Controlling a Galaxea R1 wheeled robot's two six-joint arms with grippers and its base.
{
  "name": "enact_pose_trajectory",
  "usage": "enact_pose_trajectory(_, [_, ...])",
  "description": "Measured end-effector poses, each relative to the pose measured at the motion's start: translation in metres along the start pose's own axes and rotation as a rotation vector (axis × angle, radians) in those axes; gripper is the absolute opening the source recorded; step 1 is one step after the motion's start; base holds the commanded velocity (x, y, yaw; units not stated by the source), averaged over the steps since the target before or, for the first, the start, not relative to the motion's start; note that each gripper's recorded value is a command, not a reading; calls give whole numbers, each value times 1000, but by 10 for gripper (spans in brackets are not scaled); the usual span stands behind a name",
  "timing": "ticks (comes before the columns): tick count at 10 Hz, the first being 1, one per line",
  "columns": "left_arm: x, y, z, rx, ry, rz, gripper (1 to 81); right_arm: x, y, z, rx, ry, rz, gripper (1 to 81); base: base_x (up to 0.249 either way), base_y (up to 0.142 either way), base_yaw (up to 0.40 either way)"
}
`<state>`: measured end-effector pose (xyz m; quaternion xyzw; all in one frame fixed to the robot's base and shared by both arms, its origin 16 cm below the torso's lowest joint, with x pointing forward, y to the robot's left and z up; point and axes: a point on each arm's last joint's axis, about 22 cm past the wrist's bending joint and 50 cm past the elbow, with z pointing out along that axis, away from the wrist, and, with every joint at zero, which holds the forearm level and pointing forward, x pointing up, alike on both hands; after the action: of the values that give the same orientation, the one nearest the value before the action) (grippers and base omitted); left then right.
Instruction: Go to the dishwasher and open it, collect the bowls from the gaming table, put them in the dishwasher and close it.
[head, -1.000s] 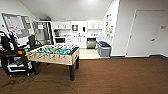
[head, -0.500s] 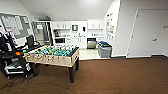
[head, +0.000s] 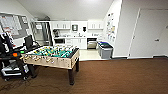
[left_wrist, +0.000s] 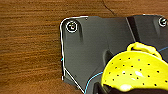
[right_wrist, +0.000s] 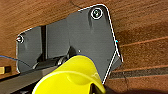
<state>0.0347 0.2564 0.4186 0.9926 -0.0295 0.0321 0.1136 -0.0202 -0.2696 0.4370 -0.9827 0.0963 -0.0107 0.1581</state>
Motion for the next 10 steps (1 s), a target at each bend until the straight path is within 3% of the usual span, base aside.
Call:
enact_pose_trajectory(5, [-1,3,1,-4,-2,0,10,0,2,-1,-4,1,-2,10,176,-57,0])
enact_pose_trajectory(7, [1,-4,-1,7,0,1,10,1,-6,2,8,2,-3,10,180,-83,0])
enact_pose_trajectory(10, [-2,5,1,-6,-3,1,10,-2,3,-1,-5,-3,-4,10,180,-84,0])
